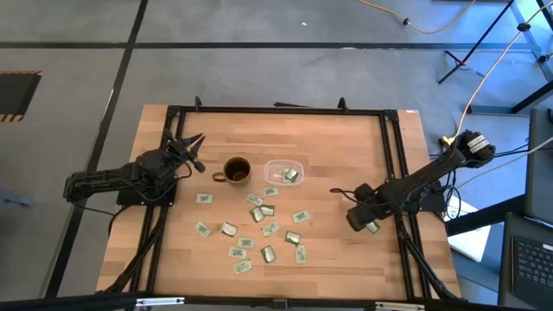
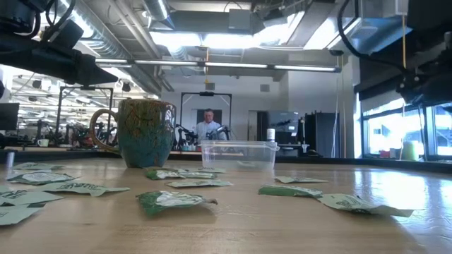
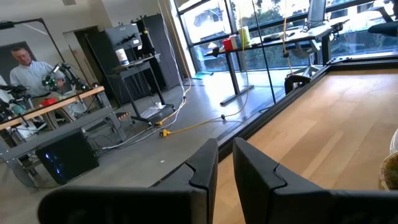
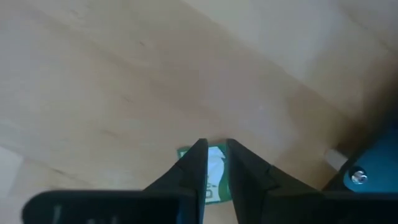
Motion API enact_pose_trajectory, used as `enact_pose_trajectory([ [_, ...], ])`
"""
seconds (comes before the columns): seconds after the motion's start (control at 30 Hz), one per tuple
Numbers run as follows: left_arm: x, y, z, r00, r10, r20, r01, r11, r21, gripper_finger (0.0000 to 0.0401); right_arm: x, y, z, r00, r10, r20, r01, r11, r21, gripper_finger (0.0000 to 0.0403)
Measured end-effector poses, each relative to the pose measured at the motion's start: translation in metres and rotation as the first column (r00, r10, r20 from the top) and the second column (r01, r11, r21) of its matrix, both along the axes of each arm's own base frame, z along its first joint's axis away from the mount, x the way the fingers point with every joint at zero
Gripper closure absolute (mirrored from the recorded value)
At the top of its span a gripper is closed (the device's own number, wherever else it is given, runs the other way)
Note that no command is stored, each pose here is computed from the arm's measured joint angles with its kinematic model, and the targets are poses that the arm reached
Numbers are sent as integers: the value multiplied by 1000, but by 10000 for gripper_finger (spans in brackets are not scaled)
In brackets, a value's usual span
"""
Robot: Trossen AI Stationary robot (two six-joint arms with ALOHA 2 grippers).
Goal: Pick and place items into bin
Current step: Put the green truvia pack into the transparent bin
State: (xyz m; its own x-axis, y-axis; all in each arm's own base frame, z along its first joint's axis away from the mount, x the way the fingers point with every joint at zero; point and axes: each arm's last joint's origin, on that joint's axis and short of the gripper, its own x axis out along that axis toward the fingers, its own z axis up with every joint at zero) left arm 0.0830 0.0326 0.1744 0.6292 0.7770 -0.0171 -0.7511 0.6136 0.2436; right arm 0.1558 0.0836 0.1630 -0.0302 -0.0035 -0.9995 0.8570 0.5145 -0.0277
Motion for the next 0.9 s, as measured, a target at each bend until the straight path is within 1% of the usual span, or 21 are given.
enact_pose_trajectory([
  [0.2,0,0,0,1000,0,6,0,1000,-5,356,-2,-1,-8,1000,-6,1,5,1000,20,342],
  [0.4,0,0,0,1000,1,6,0,1000,-5,356,-2,-1,-9,1000,3,3,-3,1000,21,339],
  [0.47,0,0,0,1000,0,6,0,1000,-5,356,-3,-1,-9,1000,2,1,-2,1000,21,327],
  [0.67,0,0,0,1000,0,6,0,1000,-5,356,-5,-2,-9,1000,4,-24,-4,1000,2,276],
  [0.77,0,0,0,1000,0,6,0,1000,-5,356,-5,-2,-9,1000,7,-18,-7,1000,5,267],
  [0.9,0,0,0,1000,1,6,0,1000,-5,356,-5,-1,-9,1000,12,-20,-11,1000,3,265],
])
